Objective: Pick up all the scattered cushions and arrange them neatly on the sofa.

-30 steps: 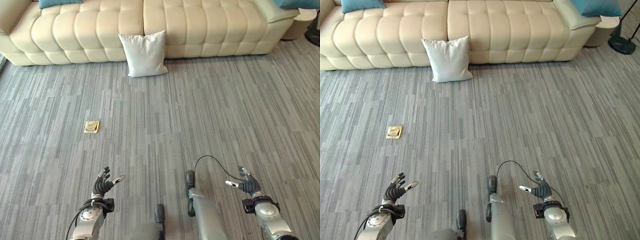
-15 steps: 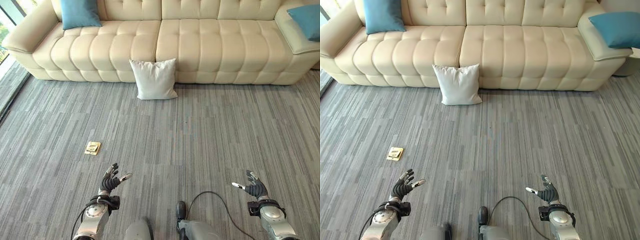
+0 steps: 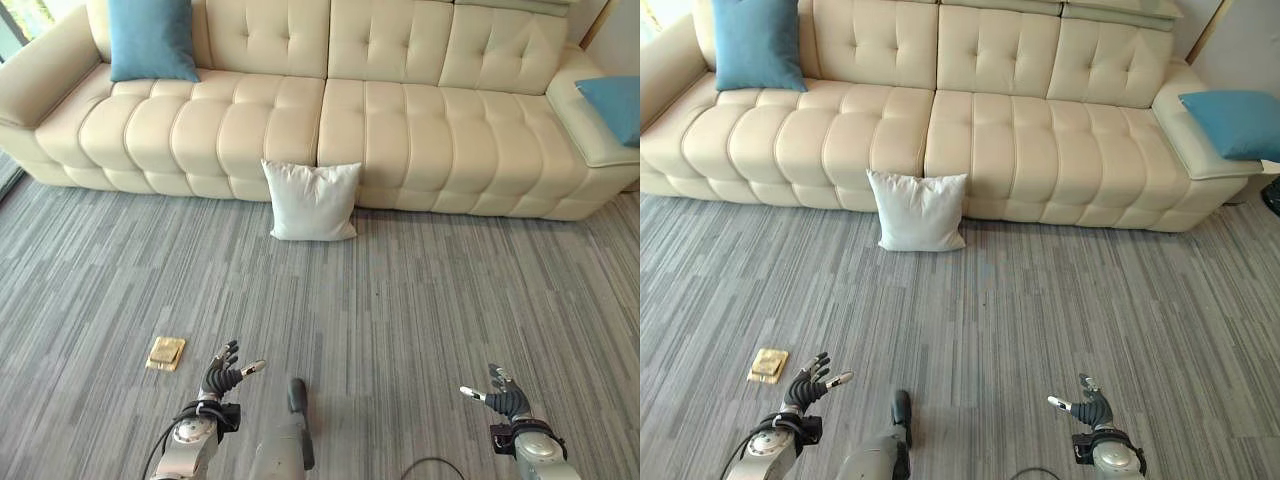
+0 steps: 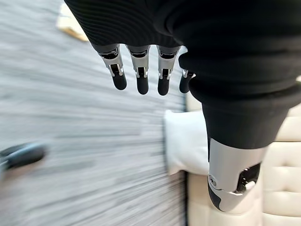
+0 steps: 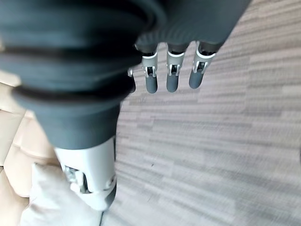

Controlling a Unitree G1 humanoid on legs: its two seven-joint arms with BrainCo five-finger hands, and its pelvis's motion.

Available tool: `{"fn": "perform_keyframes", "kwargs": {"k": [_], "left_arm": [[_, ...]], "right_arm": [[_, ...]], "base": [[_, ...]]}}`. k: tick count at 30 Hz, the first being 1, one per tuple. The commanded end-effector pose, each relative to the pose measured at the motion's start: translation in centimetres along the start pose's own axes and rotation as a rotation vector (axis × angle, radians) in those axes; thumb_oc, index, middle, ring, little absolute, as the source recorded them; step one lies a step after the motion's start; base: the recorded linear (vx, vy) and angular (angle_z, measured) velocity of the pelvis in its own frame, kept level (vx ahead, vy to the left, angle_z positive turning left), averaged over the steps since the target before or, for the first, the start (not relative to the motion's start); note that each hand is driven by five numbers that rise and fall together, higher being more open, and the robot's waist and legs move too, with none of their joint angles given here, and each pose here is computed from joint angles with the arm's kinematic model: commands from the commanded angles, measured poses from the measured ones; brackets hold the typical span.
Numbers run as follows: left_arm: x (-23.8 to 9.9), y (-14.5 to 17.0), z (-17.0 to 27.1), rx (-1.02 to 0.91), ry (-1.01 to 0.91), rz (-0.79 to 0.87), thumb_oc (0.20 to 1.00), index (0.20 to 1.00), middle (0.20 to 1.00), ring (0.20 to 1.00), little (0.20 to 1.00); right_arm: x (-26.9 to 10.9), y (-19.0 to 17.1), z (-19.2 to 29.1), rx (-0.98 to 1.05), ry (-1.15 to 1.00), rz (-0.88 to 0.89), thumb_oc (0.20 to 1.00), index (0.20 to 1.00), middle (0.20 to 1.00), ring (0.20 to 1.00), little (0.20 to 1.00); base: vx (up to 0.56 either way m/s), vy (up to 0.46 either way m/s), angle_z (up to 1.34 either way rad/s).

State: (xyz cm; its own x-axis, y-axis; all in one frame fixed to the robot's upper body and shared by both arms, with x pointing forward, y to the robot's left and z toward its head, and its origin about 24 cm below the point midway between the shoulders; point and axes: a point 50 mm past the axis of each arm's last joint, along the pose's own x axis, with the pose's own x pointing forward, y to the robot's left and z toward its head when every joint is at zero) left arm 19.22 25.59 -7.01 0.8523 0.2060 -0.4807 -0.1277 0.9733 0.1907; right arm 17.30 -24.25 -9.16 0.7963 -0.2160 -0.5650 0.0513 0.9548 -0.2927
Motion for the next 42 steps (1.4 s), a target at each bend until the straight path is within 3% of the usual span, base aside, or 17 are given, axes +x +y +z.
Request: {"fn": "perform_keyframes", "kwargs": {"k": [1,12,20,28,42], "left_arm": [[0.2,1.1,2.6,0.068,-0.125,0.016,1.000,1.000,1.000,1.000,1.000],[0.2,0.9,1.6,-0.027,-0.087,0.054,1.000,1.000,1.000,1.000,1.000],[-0.9,0.7,-1.0,-0.091,-0.003,0.054,1.000,1.000,1.000,1.000,1.000],[-0.9,-0.4,-1.4,-0.073,0.020,0.002,1.000,1.000,1.000,1.000,1.000],[-1.4,1.1,-2.0,-0.047,0.043,0.051,1.000,1.000,1.000,1.000,1.000]], "right_arm": [[1.4,-0.7,4.4,-0.011,-0.164,-0.019,1.000,1.000,1.000,1.000,1.000],[1.6,-1.0,4.3,-0.015,-0.146,-0.023,1.000,1.000,1.000,1.000,1.000],[0.8,-2.8,3.2,-0.029,-0.123,-0.046,1.000,1.000,1.000,1.000,1.000],[0.8,-3.5,2.8,-0.030,-0.101,-0.073,1.000,1.000,1.000,1.000,1.000],[1.1,-1.7,3.2,-0.098,-0.107,-0.008,1.000,1.000,1.000,1.000,1.000]], "base": [[0.26,0.252,0.03],[0.41,0.054,0.18],[0.51,-0.288,0.44],[0.31,-0.068,-0.50],[0.15,0.101,-0.39]]}}
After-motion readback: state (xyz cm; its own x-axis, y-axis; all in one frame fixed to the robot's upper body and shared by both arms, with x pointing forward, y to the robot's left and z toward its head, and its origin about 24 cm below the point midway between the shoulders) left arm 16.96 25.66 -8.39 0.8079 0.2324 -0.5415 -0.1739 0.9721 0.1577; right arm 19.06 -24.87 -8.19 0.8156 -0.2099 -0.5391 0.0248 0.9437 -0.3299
